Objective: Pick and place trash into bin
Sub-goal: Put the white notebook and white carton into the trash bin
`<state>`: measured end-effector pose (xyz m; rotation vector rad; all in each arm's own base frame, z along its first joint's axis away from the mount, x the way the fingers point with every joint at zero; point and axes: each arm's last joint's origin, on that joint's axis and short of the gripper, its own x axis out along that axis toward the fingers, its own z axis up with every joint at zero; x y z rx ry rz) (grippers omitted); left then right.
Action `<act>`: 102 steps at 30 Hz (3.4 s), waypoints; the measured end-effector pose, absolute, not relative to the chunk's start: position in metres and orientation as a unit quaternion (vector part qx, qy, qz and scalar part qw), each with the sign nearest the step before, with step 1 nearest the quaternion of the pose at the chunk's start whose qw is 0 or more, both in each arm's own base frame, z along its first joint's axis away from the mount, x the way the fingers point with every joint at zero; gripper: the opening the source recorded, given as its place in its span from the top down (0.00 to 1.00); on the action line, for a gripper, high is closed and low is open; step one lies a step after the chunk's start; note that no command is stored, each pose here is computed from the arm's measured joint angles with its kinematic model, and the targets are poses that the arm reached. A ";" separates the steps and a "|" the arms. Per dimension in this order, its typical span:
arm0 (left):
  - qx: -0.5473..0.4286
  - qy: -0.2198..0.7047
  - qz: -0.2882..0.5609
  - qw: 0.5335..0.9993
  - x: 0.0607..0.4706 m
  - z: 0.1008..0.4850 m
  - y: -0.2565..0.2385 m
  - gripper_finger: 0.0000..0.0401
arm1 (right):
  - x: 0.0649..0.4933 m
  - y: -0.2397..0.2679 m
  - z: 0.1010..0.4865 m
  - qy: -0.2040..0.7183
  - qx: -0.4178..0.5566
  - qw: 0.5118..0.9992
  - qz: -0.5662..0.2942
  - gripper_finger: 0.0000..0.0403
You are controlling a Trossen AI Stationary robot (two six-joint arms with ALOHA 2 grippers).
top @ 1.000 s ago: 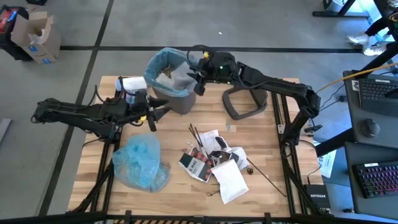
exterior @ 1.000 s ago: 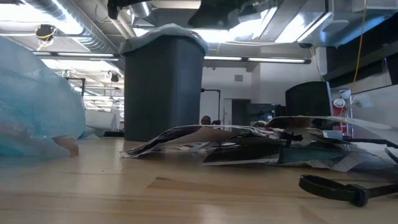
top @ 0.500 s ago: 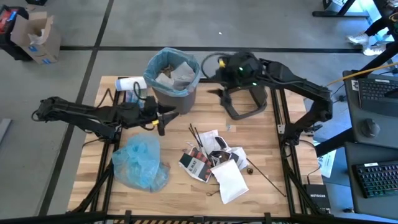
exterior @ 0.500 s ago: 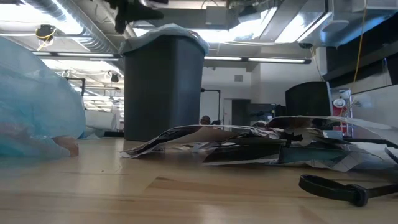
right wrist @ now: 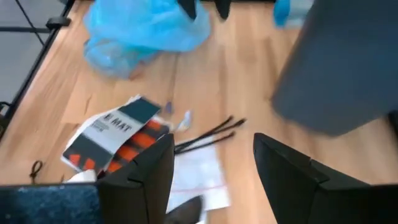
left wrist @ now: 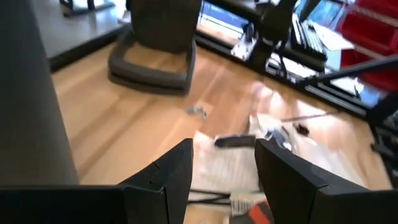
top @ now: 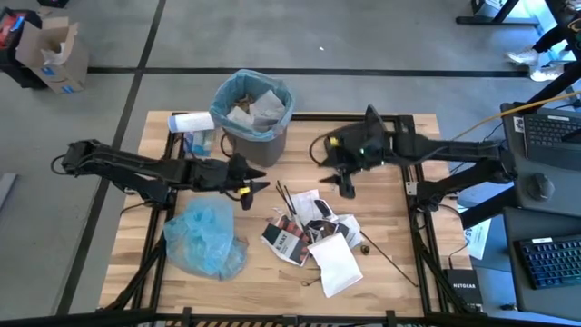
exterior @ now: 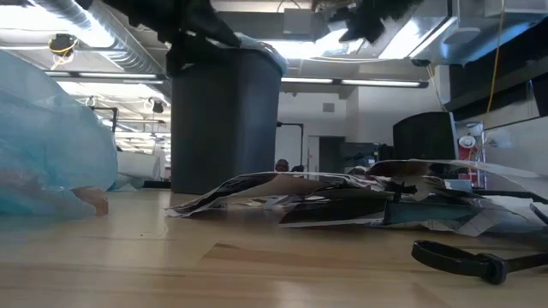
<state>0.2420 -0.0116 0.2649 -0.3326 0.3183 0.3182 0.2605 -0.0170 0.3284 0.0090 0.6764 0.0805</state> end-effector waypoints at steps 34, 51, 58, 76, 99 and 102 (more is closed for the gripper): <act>-0.187 0.301 0.145 0.924 0.274 0.199 -0.022 0.59 | 0.284 -0.029 0.105 0.392 0.378 0.833 -0.093 0.48; -0.197 0.285 0.143 0.927 0.271 0.207 -0.022 0.59 | 0.292 -0.027 0.112 0.350 0.302 0.887 0.005 0.97; -0.170 0.204 0.109 0.958 0.259 0.260 -0.022 0.59 | 0.287 -0.028 0.156 0.276 0.247 0.929 0.014 1.00; -0.019 0.002 0.123 0.992 0.171 0.366 0.002 0.59 | 0.286 -0.030 0.310 0.105 0.021 0.993 0.039 1.00; 0.031 -0.111 0.212 0.971 0.108 0.409 0.009 0.59 | 0.312 -0.074 0.470 -0.123 -0.104 0.981 -0.107 1.00; 0.035 -0.107 0.212 0.971 0.105 0.408 0.009 0.59 | 0.330 -0.091 0.476 -0.134 -0.120 0.976 -0.127 1.00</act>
